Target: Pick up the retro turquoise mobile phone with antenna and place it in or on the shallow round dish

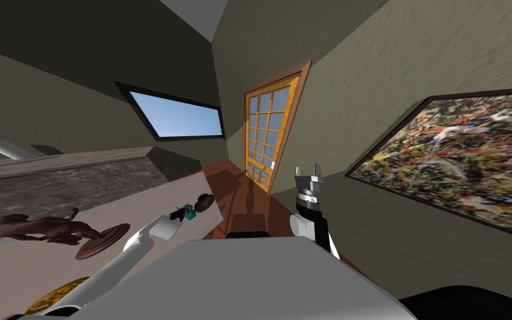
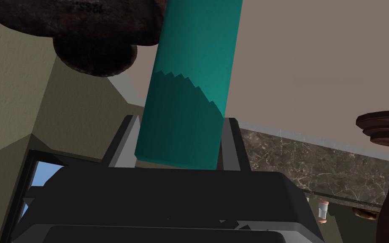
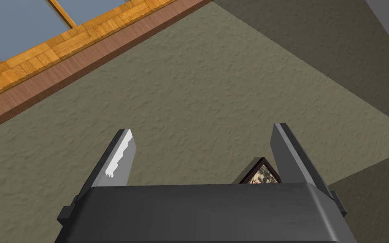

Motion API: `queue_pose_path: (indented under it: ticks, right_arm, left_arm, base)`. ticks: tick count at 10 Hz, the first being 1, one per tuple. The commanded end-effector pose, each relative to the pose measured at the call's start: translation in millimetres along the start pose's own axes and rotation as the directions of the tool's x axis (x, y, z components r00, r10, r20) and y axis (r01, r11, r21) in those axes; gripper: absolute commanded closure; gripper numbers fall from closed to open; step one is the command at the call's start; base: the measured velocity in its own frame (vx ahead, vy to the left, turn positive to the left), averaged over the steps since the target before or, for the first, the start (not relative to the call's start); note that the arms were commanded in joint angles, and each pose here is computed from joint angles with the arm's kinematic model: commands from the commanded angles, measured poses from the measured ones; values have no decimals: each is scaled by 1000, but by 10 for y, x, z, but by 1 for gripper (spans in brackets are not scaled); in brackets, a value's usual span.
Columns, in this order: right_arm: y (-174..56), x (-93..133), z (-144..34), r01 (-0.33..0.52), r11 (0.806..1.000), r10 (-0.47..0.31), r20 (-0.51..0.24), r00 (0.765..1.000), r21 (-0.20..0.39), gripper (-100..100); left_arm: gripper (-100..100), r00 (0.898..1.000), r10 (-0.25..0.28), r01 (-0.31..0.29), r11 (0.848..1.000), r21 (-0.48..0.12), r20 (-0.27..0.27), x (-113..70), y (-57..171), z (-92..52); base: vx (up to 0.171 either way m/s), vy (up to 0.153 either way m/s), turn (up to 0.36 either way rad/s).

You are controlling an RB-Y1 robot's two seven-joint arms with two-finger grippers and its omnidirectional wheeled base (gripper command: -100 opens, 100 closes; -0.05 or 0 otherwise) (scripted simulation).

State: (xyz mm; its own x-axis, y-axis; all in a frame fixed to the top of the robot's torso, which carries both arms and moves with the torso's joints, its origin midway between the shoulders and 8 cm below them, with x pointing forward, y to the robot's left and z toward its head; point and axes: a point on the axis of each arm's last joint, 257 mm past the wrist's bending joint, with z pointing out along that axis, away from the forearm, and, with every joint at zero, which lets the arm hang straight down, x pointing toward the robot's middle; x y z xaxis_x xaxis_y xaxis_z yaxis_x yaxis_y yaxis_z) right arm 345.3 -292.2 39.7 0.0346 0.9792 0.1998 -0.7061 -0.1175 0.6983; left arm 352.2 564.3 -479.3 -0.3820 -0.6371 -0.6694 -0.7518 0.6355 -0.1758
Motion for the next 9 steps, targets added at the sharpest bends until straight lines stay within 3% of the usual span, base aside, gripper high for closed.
queue_pose_path:
  ticks: [1, 2, 3, 6, 7, 8, 9]
  right_arm:
    - [0, 0, 0, 0, 1000, 0, 0, 1000, 0, 0]
    - [0, 0, 0, 0, 1000, 0, 0, 1000, 0, 0]
    - [0, 0, 0, 0, 1000, 0, 0, 1000, 0, 0]
    - [0, 0, 0, 0, 1000, 0, 0, 1000, 0, 0]
    - [0, 0, 0, 0, 1000, 0, 0, 1000, 0, 0]
    - [0, 0, 0, 0, 1000, 0, 0, 1000, 0, 0]
    - [0, 1, 1, 0, 1000, 0, 0, 1000, 0, 0]
  left_arm:
    - [100, 1000, 0, 0, 1000, 0, 0, 0, 0, 0]
    - [0, 1000, 0, 0, 1000, 0, 0, 2, 1, 0]
    - [100, 1000, 0, 0, 1000, 6, 0, -58, -58, -34]
    - [100, 1000, 1, -1, 1000, 8, 0, -79, -82, -50]
    - [0, 1000, 1, -1, 1000, 7, -1, -76, -80, -52]
    - [100, 999, -35, 36, 999, 10, -27, 45, -113, -51]
    - [100, 998, -53, 53, 998, 14, -35, 67, -142, -53]
  base:
    - [0, 0, 0]
    - [0, 0, 0]
    - [-31, -23, 27]
    - [-40, -27, 17]
    - [0, 0, 0]
    - [-117, -51, -135]
    - [-175, -88, -136]
